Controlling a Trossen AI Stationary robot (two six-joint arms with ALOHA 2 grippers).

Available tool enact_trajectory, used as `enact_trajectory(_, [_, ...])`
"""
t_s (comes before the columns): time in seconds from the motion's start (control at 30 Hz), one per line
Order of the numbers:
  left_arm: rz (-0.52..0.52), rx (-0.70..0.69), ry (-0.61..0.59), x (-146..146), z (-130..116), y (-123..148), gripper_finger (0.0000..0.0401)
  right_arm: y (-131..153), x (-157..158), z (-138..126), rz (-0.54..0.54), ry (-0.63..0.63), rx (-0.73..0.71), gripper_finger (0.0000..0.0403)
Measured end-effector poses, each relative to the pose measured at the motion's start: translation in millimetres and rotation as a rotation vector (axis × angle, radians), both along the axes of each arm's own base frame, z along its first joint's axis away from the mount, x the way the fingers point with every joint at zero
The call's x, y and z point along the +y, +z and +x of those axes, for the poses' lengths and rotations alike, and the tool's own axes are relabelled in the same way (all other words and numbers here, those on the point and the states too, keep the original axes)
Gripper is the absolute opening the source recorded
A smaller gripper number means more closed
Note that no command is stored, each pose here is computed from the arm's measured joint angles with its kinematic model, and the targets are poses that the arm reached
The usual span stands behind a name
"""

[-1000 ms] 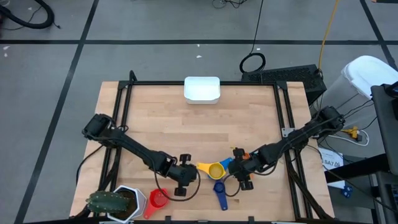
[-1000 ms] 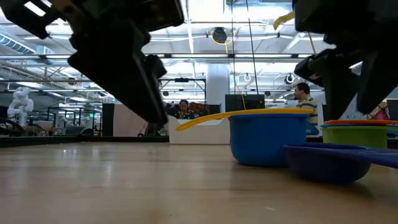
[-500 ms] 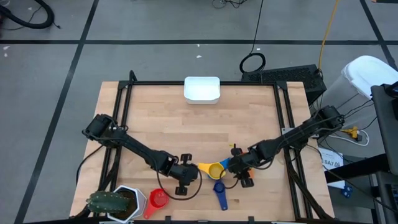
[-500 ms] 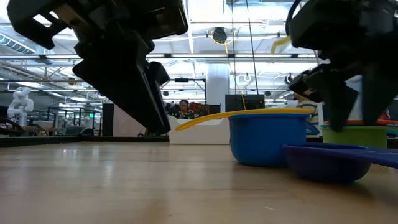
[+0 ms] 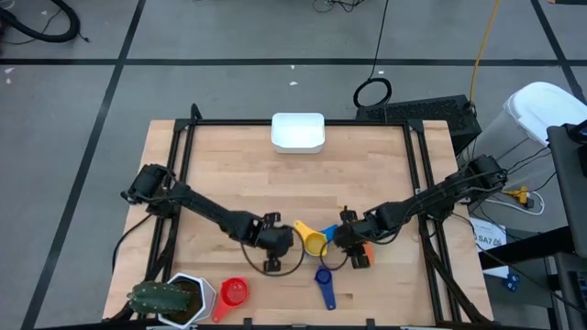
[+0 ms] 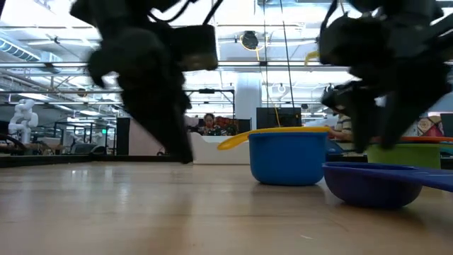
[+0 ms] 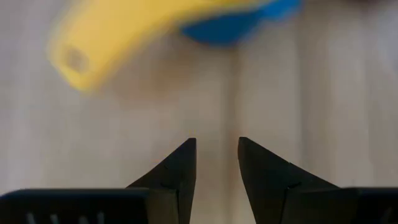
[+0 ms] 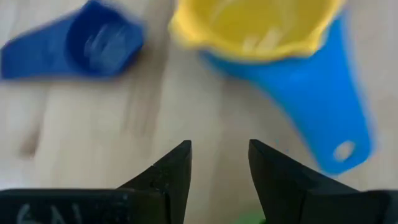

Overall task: Nest measuring cups in basket
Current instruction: Adjust the left nested measuring cups

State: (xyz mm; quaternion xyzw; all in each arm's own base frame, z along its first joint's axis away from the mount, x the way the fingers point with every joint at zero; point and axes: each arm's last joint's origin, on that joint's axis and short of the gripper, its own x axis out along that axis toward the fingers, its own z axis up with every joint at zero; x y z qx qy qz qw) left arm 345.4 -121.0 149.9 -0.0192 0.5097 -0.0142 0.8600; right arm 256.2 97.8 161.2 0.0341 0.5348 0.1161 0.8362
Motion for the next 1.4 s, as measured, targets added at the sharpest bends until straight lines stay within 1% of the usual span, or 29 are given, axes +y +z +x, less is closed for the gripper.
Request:
enact_trajectory(0.13, [0.014,0.026,-0.068,-16.5,-8.8,-1.2,0.0122,-0.1,11.0,-5.1,-0.005,0.062,0.003,0.0150])
enact_trajectory(0.23, [0.073,-0.007,-0.101,-22.1,-9.7,-0.3,0.0122,1.6,13.3,-2.4,-0.068,0.096,-0.068,0.0150])
enact_trajectory(0.33, [0.181,-0.070,-0.099,-13.3,-2.8,2.0,0.0122,3.4,5.3,7.9,-0.164,0.103,-0.170,0.0150])
enact_trajectory(0.4, [0.229,-0.113,-0.074,-0.3,5.4,4.2,0.0122,3.6,-4.0,14.5,-0.183,0.091,-0.201,0.0150])
enact_trajectory(0.5, [0.225,-0.126,-0.014,16.6,12.0,5.9,0.0122,2.2,-13.3,17.3,-0.157,0.064,-0.180,0.0150])
enact_trajectory(0.57, [0.189,-0.106,-0.010,17.9,11.0,5.4,0.0122,0.3,-12.8,14.1,-0.126,0.068,-0.135,0.0150])
enact_trajectory(0.6, [0.172,-0.092,-0.022,15.2,9.3,4.7,0.0122,-0.5,-10.7,12.0,-0.115,0.072,-0.115,0.0150])
enact_trajectory(0.7, [0.166,-0.054,-0.051,3.0,1.8,2.7,0.0122,-2.7,-1.5,5.0,-0.117,0.101,-0.073,0.0150])
enact_trajectory(0.87, [0.166,-0.035,-0.102,-19.0,-9.0,1.6,0.0122,-2.0,13.0,0.6,-0.122,0.164,-0.095,0.0150])
enact_trajectory(0.97, [0.220,-0.046,-0.136,-22.5,-10.6,2.0,0.0122,-0.4,12.1,3.8,-0.160,0.183,-0.141,0.0150])
enact_trajectory(1.03, [0.289,-0.054,-0.131,-14.4,-7.6,2.3,0.0122,0.9,6.0,8.5,-0.199,0.191,-0.179,0.0150])
enact_trajectory(1.17, [0.423,-0.048,-0.092,13.7,1.6,3.3,0.0122,3.2,-11.8,18.3,-0.245,0.171,-0.225,0.0150])
enact_trajectory(1.27, [0.467,-0.037,-0.111,31.5,7.4,3.9,0.0122,3.2,-19.7,20.7,-0.266,0.176,-0.229,0.0150])
enact_trajectory(1.4, [0.501,-0.056,-0.161,35.7,11.4,5.5,0.0122,2.7,-21.6,20.6,-0.279,0.187,-0.223,0.0150])
